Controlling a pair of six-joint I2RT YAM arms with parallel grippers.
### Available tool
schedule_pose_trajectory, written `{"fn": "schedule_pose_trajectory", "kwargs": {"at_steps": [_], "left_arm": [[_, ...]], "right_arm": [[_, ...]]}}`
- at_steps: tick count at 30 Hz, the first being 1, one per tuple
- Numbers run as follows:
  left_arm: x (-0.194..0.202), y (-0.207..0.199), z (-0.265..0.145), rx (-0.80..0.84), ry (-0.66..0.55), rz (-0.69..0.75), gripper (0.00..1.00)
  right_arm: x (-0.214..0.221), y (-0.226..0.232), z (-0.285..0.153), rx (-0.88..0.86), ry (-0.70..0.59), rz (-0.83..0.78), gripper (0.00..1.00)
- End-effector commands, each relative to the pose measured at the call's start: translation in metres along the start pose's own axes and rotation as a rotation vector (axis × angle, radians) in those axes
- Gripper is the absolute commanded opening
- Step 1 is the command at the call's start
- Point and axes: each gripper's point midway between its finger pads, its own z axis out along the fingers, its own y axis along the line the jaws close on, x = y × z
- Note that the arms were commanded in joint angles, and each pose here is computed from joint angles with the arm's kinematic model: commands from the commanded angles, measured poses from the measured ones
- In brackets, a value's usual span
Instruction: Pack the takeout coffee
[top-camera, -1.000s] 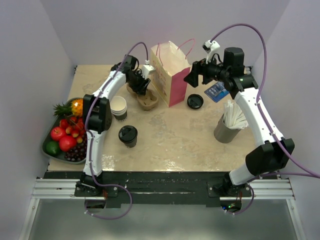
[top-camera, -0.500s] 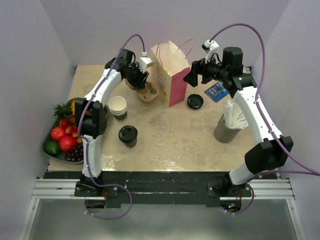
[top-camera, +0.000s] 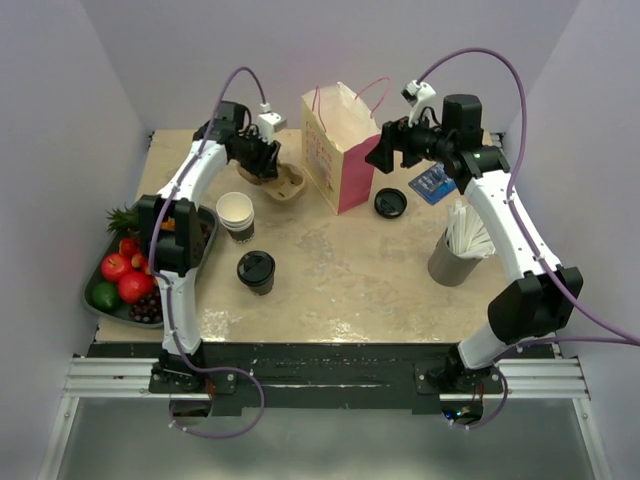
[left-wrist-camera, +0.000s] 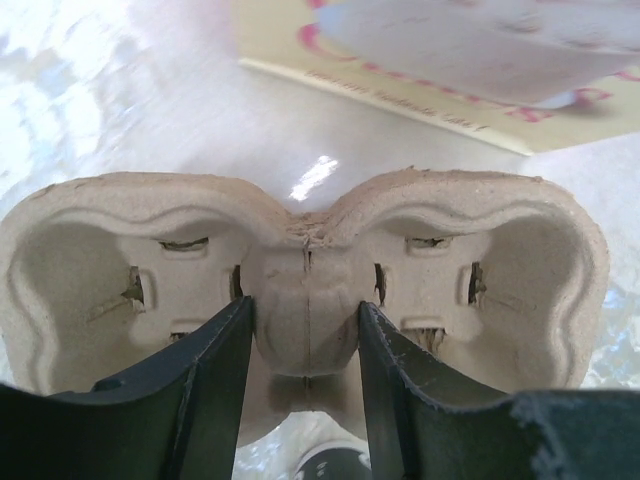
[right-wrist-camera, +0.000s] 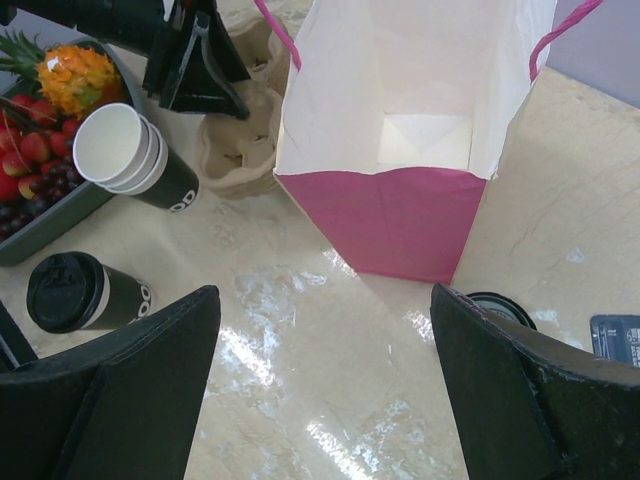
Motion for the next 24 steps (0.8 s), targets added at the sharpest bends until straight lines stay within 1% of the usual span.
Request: {"fn": "schedule_pose_trajectory", "kwargs": {"at_steps": [1,2,3,4,5,6,7,8,9,10,11,12,13,14,15,16,17,18,20,21,22,23,24], "left_arm": [[-0.01,0.022,-0.014,-0.188,0.014,0.157,0.24],[-0.01,0.023,-0.014,-0.236,0.024,0.23,0.23],[-0.018,0.018,-0.022,-0.263,-0.001,0.268,0.23],[-0.024,0.009,-0.021,-0.193,-0.057,0.199,0.23],[-0.024,0.01,-0.023,-0.147,-0.07,0.143,0.23],[-0.009,0.016,-0.008,-0.12,-0.02,0.091,0.22],[-0.008,0.02,-0.014,-0.16,0.043,0.115,0.2],[-0.007,0.018,-0.01,-0.165,0.053,0.115,0.2],[-0.016,0.023,-0.015,-0.171,0.002,0.089,0.2],[-0.018,0.02,-0.016,-0.139,-0.024,0.041,0.2],[-0.018,0.025,-0.017,-0.167,-0.017,0.056,0.2],[-0.028,0.019,-0.017,-0.199,-0.02,0.117,0.2],[-0.024,0.028,-0.02,-0.273,0.014,0.181,0.2],[-0.027,0.03,-0.023,-0.308,0.015,0.22,0.2],[-0.042,0.027,-0.03,-0.352,-0.021,0.271,0.2],[-0.034,0.033,-0.031,-0.399,0.018,0.319,0.2],[-0.036,0.032,-0.033,-0.409,0.019,0.338,0.2],[-0.039,0.031,-0.035,-0.402,0.013,0.326,0.21],[-0.04,0.015,-0.028,-0.202,-0.055,0.095,0.22],[-0.022,0.032,-0.024,-0.107,-0.031,-0.061,0.21],[-0.01,0.036,-0.019,-0.118,-0.005,-0.082,0.19],[-0.002,0.044,-0.019,-0.206,0.038,0.003,0.17],[-0.009,0.037,-0.022,-0.265,0.018,0.076,0.15]], "right_arm": [[-0.026,0.007,-0.009,-0.012,-0.075,-0.026,0.89],[-0.026,0.006,-0.009,-0.009,-0.077,-0.028,0.89],[-0.025,0.006,-0.009,-0.008,-0.073,-0.027,0.89],[-0.025,0.006,-0.009,-0.008,-0.071,-0.027,0.89],[-0.024,0.006,-0.008,-0.01,-0.07,-0.024,0.89],[-0.023,0.006,-0.007,-0.013,-0.069,-0.022,0.89],[-0.022,0.006,-0.006,-0.016,-0.067,-0.019,0.89],[-0.023,0.005,-0.005,-0.013,-0.071,-0.018,0.89],[-0.023,0.005,-0.005,-0.015,-0.071,-0.015,0.89],[-0.023,0.004,-0.004,-0.015,-0.07,-0.012,0.89],[-0.024,0.005,-0.003,-0.018,-0.071,-0.012,0.89],[-0.025,0.005,-0.003,-0.017,-0.072,-0.013,0.89],[-0.025,0.004,-0.002,-0.016,-0.071,-0.014,0.89],[-0.025,0.004,-0.002,-0.015,-0.071,-0.013,0.89],[-0.025,0.003,-0.002,-0.015,-0.07,-0.012,0.89],[-0.025,0.004,-0.001,-0.016,-0.068,-0.01,0.89],[-0.023,0.003,-0.001,-0.017,-0.065,-0.008,0.89],[-0.022,0.003,0.0,-0.017,-0.063,-0.005,0.89],[-0.023,0.002,0.001,-0.017,-0.066,-0.002,0.89],[-0.022,0.002,0.002,-0.018,-0.064,0.0,0.89],[-0.023,0.002,0.002,-0.018,-0.066,0.001,0.89],[-0.023,0.002,0.002,-0.018,-0.067,0.0,0.89],[-0.023,0.002,0.002,-0.017,-0.067,0.002,0.89]]}}
